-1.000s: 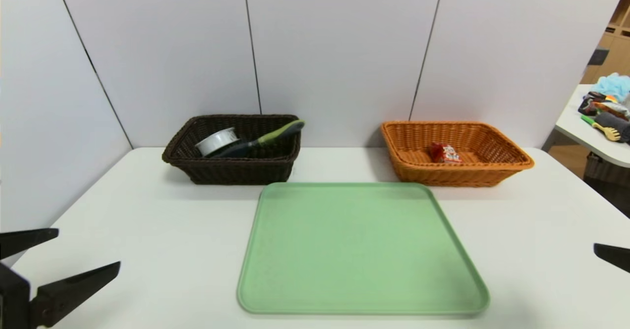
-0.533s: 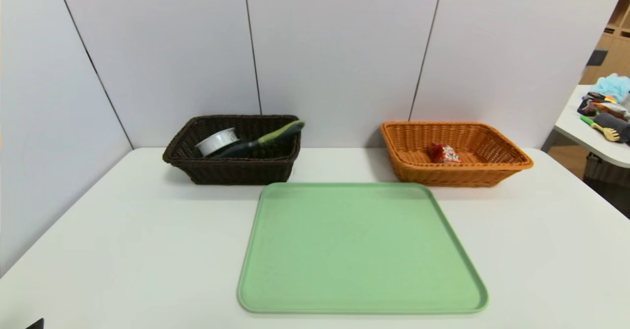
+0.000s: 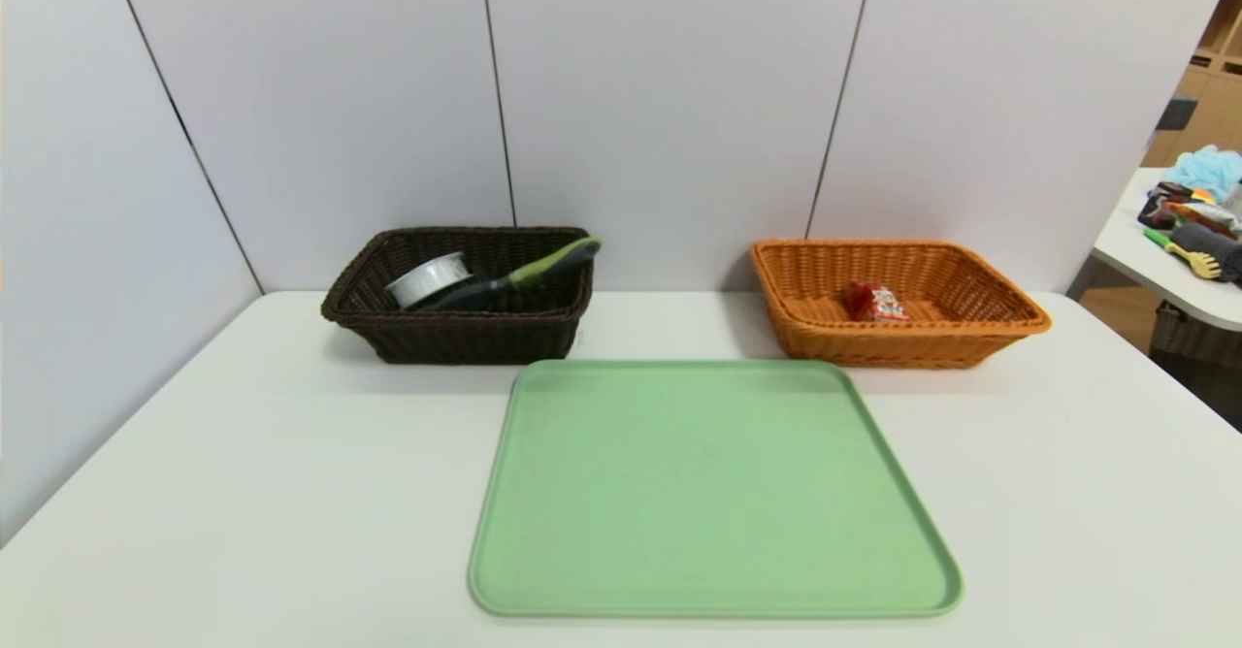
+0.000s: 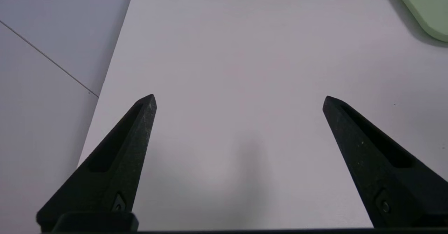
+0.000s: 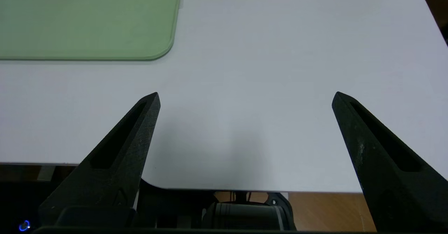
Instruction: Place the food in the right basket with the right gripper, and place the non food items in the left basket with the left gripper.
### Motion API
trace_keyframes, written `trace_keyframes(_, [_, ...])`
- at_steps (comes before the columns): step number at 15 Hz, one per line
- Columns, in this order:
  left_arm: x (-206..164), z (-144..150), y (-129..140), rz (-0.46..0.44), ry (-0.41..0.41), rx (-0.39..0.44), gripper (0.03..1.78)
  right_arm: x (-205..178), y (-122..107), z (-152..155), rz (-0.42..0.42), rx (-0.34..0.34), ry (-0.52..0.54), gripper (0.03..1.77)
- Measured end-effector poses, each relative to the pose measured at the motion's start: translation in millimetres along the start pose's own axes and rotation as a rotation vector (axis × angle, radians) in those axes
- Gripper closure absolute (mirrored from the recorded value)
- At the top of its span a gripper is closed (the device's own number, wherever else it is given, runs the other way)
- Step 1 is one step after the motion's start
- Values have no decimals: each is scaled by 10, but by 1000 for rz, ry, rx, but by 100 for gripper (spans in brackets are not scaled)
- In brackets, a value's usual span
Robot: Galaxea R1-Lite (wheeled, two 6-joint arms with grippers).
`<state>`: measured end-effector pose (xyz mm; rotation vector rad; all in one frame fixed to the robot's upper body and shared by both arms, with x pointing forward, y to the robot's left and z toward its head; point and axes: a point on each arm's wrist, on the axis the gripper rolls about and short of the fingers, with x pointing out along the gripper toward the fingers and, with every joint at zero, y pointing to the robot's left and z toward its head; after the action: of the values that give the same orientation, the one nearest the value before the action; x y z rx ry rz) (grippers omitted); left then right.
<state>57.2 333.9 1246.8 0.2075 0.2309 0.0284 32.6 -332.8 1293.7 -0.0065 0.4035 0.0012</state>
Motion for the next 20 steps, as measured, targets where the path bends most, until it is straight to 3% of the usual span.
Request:
trace_keyframes(5, [21,-220,-49,-32,-61,-20,12,-73,-4,-77,0,-10,-72,11])
trace_keyframes(9, [19,-217,-49,-27,-128,-24,12,-149,-13,-20,6,-23,-219,11])
trace_keyframes(14, [5,-177,-44,-35,-177,-24,12,-145,-15,-260,73,-40,-268,11])
trace_keyframes(20, [20,-237,-70,-84,-221,-20,12,46,-15,-358,66,-53,-479,11])
